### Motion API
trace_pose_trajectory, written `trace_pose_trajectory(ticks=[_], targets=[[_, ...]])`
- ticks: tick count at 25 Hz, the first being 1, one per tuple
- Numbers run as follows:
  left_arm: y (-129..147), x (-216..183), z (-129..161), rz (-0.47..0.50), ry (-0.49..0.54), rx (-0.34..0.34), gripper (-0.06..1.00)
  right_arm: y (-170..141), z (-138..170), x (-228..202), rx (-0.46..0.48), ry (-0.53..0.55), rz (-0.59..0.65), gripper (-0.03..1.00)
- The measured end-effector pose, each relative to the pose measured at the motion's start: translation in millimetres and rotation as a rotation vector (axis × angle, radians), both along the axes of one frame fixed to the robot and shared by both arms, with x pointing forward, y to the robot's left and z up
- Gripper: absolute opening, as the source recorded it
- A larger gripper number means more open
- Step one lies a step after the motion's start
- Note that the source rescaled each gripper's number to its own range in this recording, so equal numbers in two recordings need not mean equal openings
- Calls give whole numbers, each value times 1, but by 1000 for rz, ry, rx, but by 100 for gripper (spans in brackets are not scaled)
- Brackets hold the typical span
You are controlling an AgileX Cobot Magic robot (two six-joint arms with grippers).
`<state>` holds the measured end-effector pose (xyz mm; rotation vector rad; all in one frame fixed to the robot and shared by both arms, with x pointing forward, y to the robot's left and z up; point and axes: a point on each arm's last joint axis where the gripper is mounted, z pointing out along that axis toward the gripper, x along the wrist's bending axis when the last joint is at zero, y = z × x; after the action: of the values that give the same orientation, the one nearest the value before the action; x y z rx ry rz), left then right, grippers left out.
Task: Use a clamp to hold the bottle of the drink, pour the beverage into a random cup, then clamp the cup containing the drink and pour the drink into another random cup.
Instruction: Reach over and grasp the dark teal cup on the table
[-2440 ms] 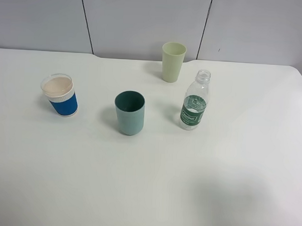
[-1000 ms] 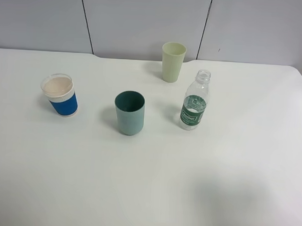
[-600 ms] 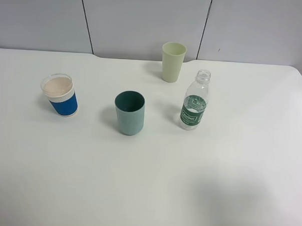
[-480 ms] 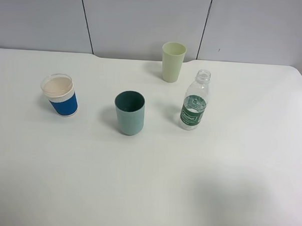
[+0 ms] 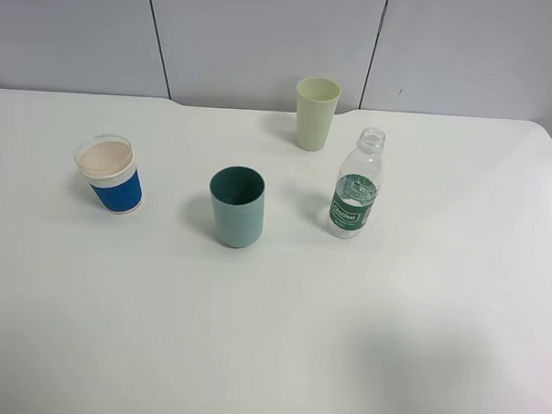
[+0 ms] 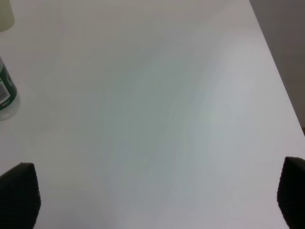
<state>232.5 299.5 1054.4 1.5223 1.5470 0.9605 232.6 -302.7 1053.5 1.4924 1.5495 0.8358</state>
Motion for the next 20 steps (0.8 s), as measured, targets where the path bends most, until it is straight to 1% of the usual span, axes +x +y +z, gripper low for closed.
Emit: trace_pose_trajectory(ticks=[20], targets=[[0, 1, 1, 3, -6, 5, 100, 0, 0, 0, 0, 0, 0, 100]])
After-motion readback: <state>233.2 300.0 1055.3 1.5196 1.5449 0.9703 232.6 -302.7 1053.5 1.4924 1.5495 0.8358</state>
